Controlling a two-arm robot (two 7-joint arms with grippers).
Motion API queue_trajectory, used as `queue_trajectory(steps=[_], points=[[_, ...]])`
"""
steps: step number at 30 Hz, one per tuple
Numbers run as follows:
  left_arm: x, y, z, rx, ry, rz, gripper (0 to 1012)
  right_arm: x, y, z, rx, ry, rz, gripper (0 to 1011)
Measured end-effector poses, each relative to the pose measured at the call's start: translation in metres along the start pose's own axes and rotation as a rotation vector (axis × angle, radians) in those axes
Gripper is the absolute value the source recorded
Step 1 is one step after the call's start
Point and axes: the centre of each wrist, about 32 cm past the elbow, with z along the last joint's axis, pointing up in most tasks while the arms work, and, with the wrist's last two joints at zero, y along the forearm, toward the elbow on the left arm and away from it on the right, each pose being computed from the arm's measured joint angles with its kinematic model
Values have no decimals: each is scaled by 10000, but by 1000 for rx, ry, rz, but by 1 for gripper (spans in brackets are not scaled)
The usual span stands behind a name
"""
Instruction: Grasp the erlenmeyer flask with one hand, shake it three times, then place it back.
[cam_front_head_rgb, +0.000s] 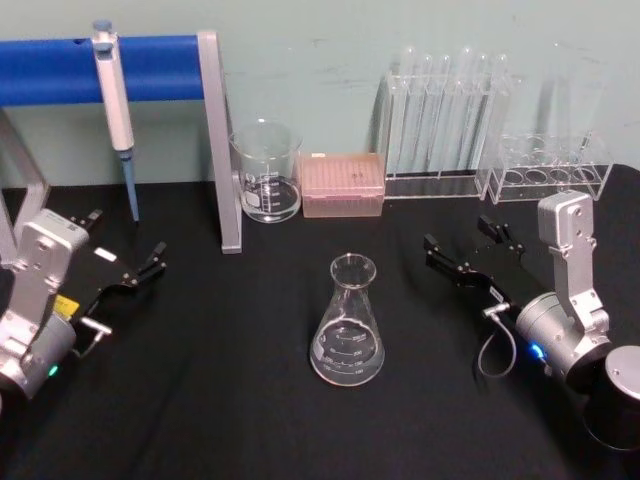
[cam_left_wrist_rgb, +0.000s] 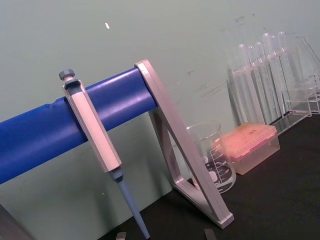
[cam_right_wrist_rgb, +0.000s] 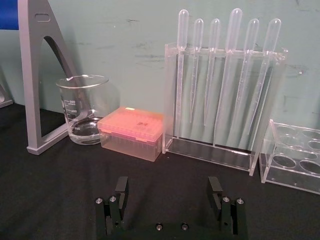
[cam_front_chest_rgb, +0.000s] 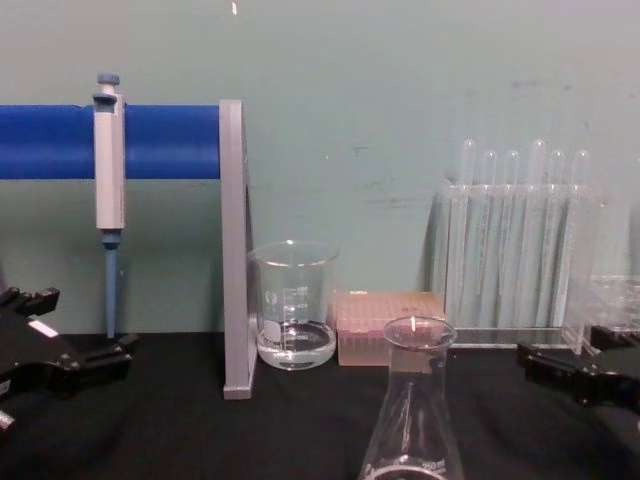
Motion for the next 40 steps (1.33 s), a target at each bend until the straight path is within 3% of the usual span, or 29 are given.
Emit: queue_trajectory(steps=[40], points=[[0,0,0,0,0,0,1001,0,0,0,0,0,0,1000]])
